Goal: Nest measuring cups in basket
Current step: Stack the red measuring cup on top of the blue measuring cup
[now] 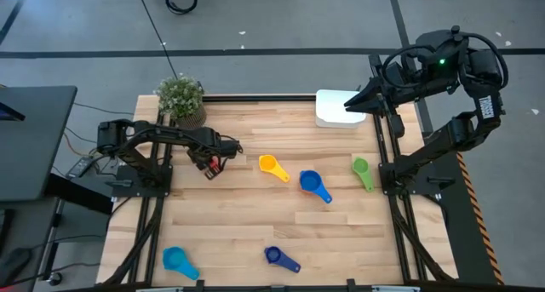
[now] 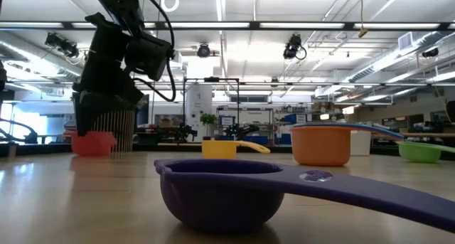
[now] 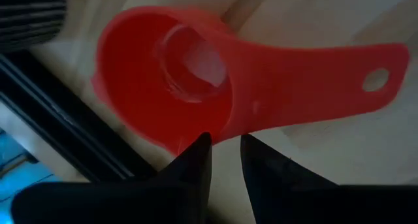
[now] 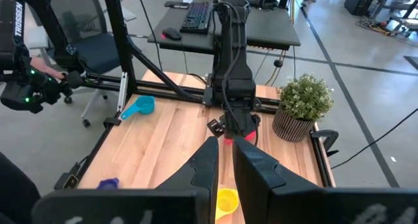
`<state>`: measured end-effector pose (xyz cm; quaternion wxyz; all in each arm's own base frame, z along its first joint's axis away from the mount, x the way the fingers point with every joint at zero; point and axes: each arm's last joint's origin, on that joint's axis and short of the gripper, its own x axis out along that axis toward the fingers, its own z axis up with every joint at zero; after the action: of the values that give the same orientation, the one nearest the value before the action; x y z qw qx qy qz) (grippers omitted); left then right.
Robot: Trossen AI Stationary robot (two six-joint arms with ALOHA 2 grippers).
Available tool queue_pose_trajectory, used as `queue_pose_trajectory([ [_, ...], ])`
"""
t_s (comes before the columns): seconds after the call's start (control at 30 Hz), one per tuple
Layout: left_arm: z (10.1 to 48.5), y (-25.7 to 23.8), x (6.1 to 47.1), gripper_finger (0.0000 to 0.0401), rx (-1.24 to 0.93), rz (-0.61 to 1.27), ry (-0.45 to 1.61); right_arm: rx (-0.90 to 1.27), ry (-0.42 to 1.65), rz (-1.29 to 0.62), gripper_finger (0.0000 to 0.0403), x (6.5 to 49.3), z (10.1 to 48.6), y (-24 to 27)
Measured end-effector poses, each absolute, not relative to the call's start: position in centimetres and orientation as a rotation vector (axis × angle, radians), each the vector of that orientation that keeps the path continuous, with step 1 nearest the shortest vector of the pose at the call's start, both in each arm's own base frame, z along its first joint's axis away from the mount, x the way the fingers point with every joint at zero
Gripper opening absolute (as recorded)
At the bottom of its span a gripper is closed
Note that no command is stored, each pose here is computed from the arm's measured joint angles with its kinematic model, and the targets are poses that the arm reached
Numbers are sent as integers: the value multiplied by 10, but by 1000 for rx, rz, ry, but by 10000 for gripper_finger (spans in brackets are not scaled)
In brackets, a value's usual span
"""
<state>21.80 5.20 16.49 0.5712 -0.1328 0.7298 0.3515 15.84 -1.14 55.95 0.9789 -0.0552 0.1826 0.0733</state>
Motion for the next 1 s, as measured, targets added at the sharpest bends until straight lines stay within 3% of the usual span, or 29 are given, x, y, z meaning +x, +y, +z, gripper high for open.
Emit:
queue_pose_trajectory([
  [0.6, 166, 64, 215, 88, -245, 856, 1715, -111, 368, 148, 52, 158, 560, -11],
  [1.0, 164, 84, 212, 88, -204, 747, 1742, -112, 344, 146, 52, 159, 562, -11],
])
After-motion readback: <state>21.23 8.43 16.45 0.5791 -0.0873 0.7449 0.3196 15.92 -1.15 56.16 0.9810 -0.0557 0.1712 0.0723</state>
